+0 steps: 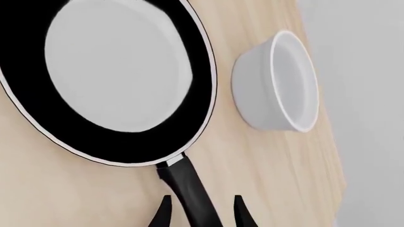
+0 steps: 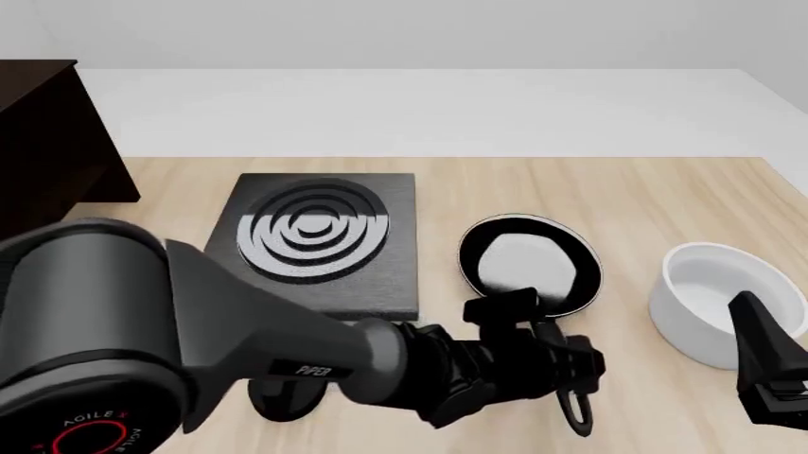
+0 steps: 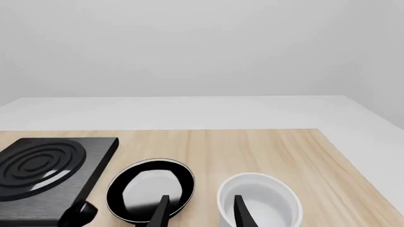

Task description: Put the frying pan under the cabinet shelf.

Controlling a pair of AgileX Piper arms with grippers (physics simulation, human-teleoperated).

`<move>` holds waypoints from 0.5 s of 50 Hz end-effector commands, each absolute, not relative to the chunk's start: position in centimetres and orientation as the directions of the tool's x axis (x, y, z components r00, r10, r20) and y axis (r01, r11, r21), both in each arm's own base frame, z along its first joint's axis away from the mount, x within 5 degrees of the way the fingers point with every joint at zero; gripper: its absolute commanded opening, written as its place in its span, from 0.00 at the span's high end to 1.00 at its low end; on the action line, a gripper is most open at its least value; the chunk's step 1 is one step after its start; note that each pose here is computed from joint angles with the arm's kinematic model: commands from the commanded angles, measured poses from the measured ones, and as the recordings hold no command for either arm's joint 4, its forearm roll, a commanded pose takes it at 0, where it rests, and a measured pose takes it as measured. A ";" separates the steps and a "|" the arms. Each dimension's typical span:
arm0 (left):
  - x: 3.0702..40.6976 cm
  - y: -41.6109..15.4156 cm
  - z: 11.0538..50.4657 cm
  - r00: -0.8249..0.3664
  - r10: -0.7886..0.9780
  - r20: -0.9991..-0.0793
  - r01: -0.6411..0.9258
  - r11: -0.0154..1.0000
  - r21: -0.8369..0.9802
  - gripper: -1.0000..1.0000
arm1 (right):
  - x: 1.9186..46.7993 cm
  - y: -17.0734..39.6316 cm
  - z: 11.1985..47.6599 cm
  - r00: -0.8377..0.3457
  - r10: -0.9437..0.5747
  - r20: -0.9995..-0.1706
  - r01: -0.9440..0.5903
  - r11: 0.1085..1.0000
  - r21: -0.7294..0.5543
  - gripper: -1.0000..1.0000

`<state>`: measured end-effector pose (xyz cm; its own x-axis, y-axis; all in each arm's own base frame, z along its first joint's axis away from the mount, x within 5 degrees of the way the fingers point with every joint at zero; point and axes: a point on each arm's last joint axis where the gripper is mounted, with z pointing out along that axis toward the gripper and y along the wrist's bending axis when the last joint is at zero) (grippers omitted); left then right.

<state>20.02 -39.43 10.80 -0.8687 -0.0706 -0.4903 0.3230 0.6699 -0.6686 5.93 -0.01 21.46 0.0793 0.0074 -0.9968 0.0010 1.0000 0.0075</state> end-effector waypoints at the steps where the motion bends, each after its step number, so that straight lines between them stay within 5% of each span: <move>1: 20.6 -39.8 9.9 -0.872 -0.086 -0.481 0.306 0.671 -0.676 0.00 | 5.9 0.0 21.5 0.079 0.007 -0.997 0.001 1.000 0.008 0.00; 21: 21.2 -39.4 8.2 -0.881 -0.123 -0.458 0.265 0.672 -0.691 0.00 | 5.9 0.0 21.5 0.079 0.007 -0.997 0.001 1.000 0.008 0.00; 22: 21.3 -39.4 8.2 -0.880 -0.122 -0.459 0.267 0.673 -0.690 1.00 | 5.9 0.0 21.5 0.079 0.007 -0.997 0.001 1.000 0.008 0.00; 25: 21.3 -39.3 8.1 -0.882 -0.130 -0.454 0.258 0.672 -0.694 1.00 | 5.9 0.0 21.5 0.079 0.008 -0.997 0.001 1.000 0.008 0.00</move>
<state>20.84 -39.57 9.39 -0.8869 -0.1538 -0.4356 0.2370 0.6579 -0.7148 5.93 -0.01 21.46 0.0793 0.0075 -0.9968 0.0010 1.0000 0.0076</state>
